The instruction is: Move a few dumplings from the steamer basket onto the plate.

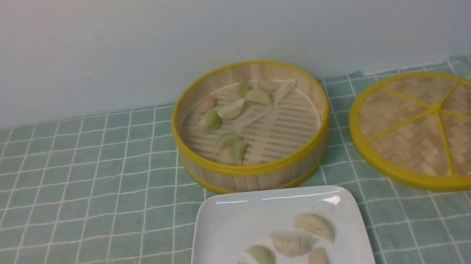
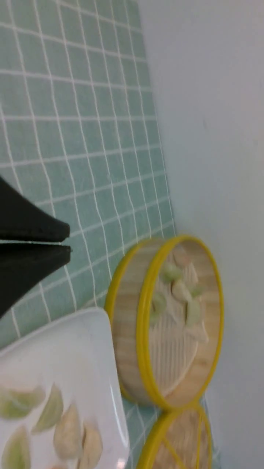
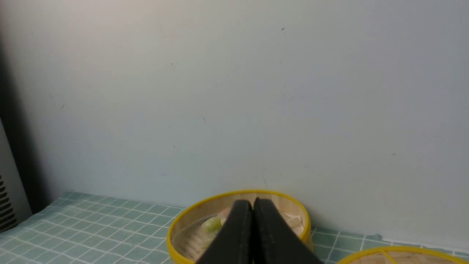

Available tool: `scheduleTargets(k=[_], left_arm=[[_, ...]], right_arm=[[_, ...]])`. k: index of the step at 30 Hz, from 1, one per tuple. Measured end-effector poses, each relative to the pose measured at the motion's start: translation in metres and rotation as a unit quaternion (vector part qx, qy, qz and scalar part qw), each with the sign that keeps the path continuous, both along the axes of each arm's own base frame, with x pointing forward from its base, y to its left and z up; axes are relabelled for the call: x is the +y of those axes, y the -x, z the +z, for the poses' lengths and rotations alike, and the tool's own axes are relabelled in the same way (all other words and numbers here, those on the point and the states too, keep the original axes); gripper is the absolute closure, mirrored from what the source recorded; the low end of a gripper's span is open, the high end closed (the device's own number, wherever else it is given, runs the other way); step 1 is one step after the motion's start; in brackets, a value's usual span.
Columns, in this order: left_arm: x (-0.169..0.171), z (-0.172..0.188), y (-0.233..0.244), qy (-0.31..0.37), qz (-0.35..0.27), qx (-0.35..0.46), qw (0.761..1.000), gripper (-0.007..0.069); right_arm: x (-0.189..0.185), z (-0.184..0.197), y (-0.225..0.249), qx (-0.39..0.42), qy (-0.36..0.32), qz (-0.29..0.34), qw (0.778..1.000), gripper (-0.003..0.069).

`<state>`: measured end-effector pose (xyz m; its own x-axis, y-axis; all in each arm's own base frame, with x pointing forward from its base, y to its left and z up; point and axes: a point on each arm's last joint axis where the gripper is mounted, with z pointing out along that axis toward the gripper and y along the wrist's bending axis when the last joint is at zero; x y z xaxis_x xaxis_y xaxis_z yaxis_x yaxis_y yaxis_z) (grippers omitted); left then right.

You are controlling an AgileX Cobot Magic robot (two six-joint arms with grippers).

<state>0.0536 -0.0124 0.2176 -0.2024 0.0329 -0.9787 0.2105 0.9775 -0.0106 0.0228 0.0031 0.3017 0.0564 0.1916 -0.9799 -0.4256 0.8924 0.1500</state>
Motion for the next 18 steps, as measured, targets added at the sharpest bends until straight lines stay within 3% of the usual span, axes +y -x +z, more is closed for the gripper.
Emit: scheduleTargets(k=[5,18], left_arm=[[0.006,-0.043,0.000,-0.012,0.052,0.027,0.998,0.0631],[0.006,-0.047,0.001,-0.020,0.052,0.045,0.997,0.0631]], right_arm=[[0.000,0.000,0.000,0.002,0.001,0.000,1.000,0.0672],[0.000,-0.001,0.000,0.002,0.001,-0.001,1.000,0.0672]])
